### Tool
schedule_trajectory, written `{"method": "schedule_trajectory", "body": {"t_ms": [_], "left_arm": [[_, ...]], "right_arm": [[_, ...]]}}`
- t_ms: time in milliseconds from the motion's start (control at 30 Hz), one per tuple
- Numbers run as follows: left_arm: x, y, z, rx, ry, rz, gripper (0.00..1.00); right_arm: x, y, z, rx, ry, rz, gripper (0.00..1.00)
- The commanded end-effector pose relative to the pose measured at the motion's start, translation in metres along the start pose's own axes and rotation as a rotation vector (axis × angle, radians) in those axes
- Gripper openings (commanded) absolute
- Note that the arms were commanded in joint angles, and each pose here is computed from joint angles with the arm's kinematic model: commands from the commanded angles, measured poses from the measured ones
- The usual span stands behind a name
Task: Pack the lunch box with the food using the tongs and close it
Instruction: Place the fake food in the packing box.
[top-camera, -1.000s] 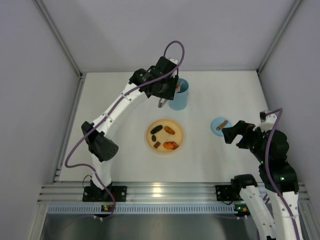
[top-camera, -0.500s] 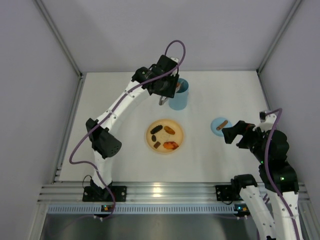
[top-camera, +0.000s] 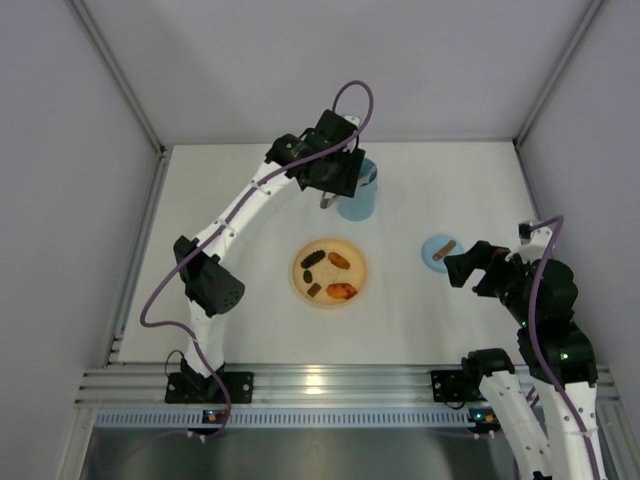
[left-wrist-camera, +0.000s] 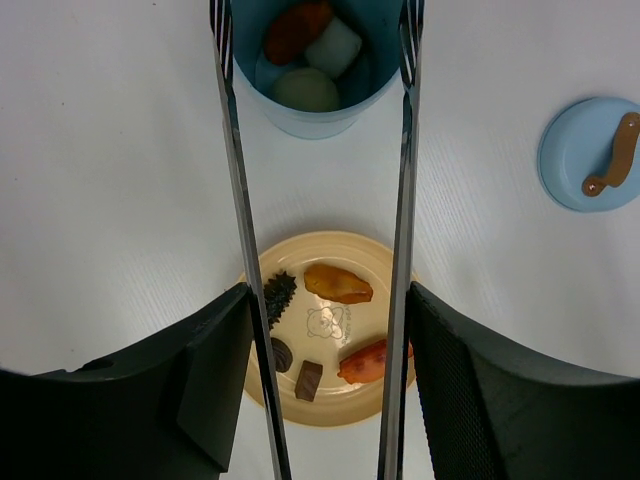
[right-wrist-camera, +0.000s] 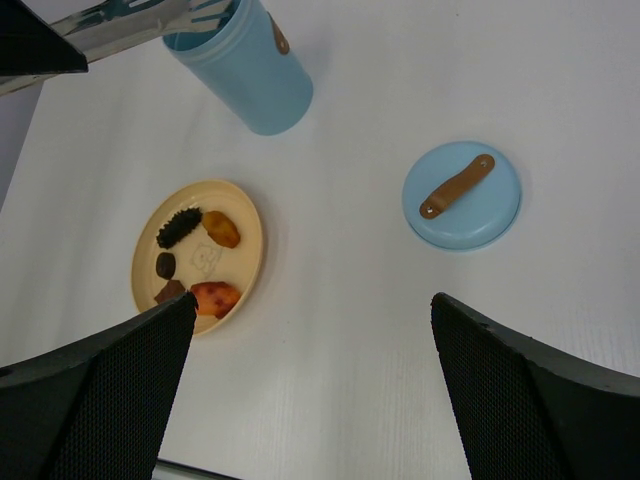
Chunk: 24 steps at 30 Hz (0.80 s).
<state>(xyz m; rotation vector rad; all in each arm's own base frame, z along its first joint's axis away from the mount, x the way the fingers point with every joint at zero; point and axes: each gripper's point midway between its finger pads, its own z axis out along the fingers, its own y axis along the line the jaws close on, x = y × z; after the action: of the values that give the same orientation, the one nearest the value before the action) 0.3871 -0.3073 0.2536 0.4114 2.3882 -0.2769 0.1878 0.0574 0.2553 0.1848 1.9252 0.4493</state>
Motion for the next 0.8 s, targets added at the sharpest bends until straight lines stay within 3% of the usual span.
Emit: {"method": "schedule_trajectory", "body": {"t_ms": [0, 133, 400, 633, 767], "left_arm": [[-0.029, -0.004, -0.016, 0.035, -0.103, -0.006, 0.66], [-0.032, -0.004, -0.022, 0.036, -0.114, -0.002, 0.65], [-0.037, 0.002, -0.071, 0.043, -0.159, -0.016, 0.64], [-0.001, 0.001, -0.115, 0.079, -0.146, 0.004, 0.59], [0.037, -0.001, -0.118, 0.095, -0.084, 0.013, 0.58]], "right_arm": [[-0.011, 0.001, -0.009, 0.01, -0.024, -0.018, 0.99], [-0.01, 0.001, -0.008, 0.008, -0.021, -0.018, 0.99], [-0.011, 0.002, -0.008, 0.005, -0.024, -0.017, 1.0], [-0.01, 0.001, -0.009, 0.006, -0.024, -0.015, 0.99], [-0.01, 0.001, -0.009, 0.008, -0.025, -0.014, 1.0]]}}
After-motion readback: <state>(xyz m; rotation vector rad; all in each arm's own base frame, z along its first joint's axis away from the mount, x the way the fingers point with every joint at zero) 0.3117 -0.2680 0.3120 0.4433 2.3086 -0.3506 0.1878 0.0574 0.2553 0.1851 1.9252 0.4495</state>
